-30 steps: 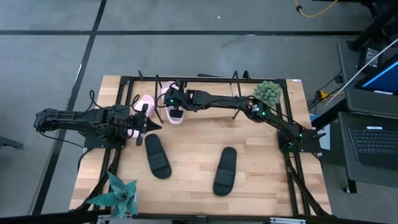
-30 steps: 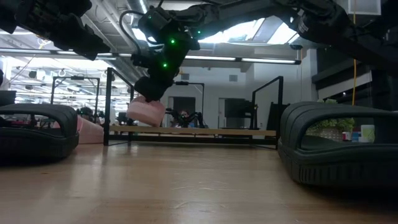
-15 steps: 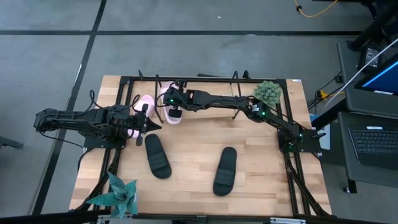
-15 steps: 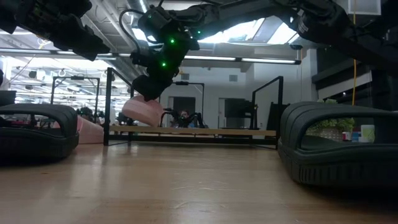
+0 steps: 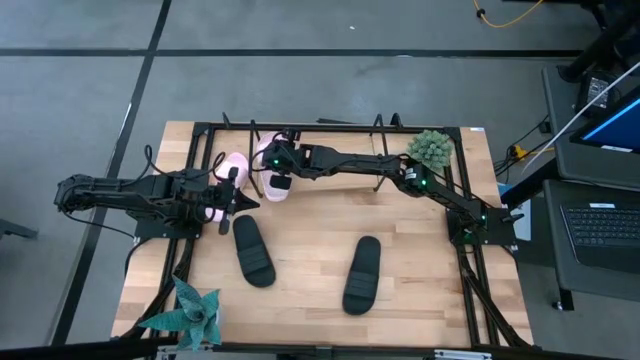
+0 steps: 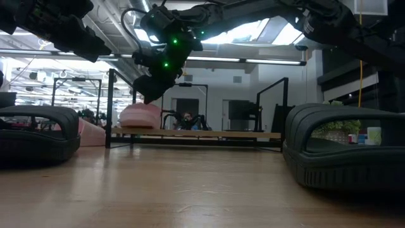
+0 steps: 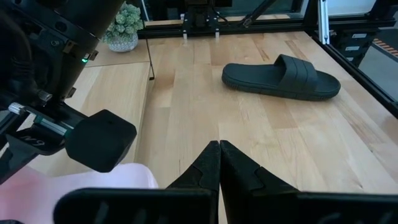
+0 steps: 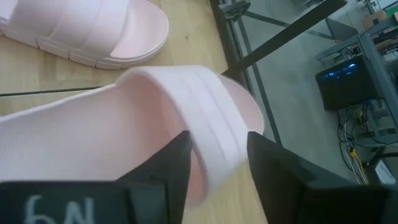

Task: Pick and place slides into the shelf
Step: Put the right pink slide on the shelf, then put the pink slide on the shelf

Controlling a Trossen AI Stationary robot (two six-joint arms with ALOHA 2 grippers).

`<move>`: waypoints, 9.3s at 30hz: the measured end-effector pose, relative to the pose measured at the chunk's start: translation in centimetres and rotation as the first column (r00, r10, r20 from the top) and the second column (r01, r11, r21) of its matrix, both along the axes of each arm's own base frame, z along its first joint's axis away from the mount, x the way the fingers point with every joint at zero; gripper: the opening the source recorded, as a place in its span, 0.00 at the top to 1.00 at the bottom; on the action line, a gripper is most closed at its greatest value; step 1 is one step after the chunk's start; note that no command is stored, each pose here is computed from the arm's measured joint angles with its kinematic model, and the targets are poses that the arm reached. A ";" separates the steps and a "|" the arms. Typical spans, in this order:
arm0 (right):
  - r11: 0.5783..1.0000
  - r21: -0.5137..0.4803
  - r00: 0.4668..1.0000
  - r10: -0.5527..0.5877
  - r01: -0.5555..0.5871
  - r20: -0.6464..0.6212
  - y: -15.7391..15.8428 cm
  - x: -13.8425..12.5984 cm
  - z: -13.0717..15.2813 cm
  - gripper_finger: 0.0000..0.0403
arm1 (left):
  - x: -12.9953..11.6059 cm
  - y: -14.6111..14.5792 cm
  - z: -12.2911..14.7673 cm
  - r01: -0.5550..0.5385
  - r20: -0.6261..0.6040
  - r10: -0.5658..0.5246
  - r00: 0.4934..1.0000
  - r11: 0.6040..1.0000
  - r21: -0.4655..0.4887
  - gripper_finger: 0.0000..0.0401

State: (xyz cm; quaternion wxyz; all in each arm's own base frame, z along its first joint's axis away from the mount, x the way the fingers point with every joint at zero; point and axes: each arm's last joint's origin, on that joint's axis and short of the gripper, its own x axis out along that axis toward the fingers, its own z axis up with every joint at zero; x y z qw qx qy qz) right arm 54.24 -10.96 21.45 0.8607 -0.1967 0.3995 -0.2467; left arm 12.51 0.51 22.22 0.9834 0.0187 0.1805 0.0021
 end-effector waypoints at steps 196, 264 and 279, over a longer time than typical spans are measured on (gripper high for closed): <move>0.838 0.428 0.935 0.351 -0.339 0.053 4.3 -4.2 -2.1 1.00 | 0.0 0.0 0.0 -0.009 -0.006 0.009 1.000 1.000 -0.024 1.00; 0.850 0.126 0.730 0.352 -0.512 0.586 4.7 -26.0 8.4 0.99 | -1.9 0.6 2.7 -0.191 0.074 0.183 0.980 0.973 0.127 1.00; 0.829 0.099 0.657 0.357 -0.550 0.664 6.2 -27.6 3.6 0.98 | -4.1 1.1 9.0 -0.395 -0.117 0.416 0.902 0.904 0.163 1.00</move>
